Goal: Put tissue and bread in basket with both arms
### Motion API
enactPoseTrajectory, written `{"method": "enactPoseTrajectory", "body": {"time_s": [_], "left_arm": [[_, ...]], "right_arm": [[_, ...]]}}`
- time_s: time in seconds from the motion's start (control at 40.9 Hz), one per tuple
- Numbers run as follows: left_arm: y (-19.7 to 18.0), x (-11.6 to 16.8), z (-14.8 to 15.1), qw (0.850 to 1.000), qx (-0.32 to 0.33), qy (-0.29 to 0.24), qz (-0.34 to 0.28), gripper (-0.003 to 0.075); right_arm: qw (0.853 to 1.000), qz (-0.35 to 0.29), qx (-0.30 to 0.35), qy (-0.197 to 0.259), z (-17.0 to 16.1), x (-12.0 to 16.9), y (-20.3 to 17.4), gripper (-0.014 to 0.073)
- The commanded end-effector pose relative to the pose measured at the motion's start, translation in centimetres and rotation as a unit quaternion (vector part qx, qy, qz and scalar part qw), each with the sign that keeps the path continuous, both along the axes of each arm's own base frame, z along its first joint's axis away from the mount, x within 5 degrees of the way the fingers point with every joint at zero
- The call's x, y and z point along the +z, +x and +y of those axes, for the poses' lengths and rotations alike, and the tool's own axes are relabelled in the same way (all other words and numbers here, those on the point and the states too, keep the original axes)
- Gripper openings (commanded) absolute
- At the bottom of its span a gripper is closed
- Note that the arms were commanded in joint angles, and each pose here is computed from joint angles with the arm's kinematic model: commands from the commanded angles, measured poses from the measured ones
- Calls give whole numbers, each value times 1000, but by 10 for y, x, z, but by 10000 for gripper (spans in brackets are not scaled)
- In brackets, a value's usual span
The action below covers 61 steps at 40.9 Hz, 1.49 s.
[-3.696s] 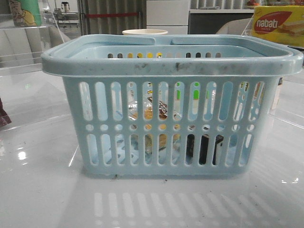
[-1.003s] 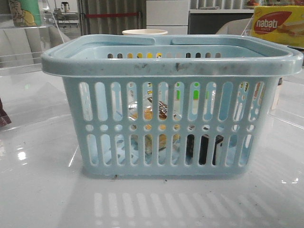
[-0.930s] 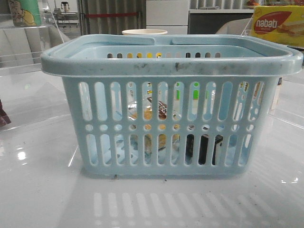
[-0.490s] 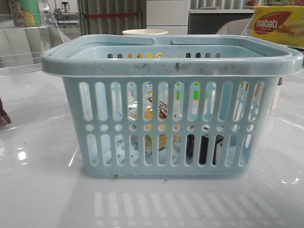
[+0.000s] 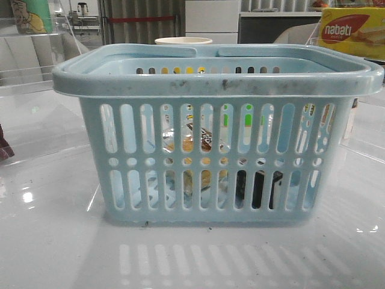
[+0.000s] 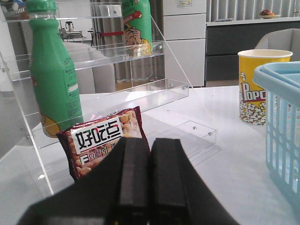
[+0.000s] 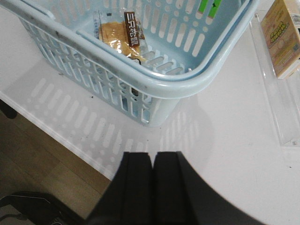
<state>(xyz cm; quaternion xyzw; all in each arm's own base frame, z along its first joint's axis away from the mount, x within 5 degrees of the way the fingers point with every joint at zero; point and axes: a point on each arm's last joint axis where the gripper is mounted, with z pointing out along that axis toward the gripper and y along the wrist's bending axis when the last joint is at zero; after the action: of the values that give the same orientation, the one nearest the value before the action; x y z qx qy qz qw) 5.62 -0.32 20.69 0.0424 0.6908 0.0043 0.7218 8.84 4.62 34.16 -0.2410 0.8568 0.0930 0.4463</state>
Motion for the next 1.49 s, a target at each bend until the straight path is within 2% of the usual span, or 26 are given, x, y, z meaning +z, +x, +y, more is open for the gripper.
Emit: {"method": "enactPoseTrajectory", "body": {"time_s": [0.0,0.196,0.343,0.49,0.587,0.783,0.979,1.175,1.469], "left_arm": [[-2,10,0,998,-1,-10,-56,92],[-2,10,0,998,-1,-10,-56,92],[-2,10,0,998,-1,-10,-56,92],[-2,10,0,998,-1,-10,-56,92],[-2,10,0,998,-1,-10,-56,92],[-2,10,0,998,-1,-10,-56,92],[-2,10,0,998,-1,-10,-56,92],[-2,10,0,998,-1,-10,-55,92],[-2,10,0,998,-1,-10,-55,92]], "right_arm": [[999,-41,-2,16,0,13,2,57],[996,-76,-24,31,-9,8,-7,57],[978,-168,-100,65,-25,-8,-14,57],[952,-243,-167,76,-38,-37,-25,57],[939,-270,-197,77,-42,-62,-30,57],[923,-299,-231,76,-47,-108,-33,57],[909,-333,-234,94,-47,-136,-33,57],[898,-361,-231,101,-47,-132,-34,57],[897,-363,-231,101,-47,-131,-34,57]]}}
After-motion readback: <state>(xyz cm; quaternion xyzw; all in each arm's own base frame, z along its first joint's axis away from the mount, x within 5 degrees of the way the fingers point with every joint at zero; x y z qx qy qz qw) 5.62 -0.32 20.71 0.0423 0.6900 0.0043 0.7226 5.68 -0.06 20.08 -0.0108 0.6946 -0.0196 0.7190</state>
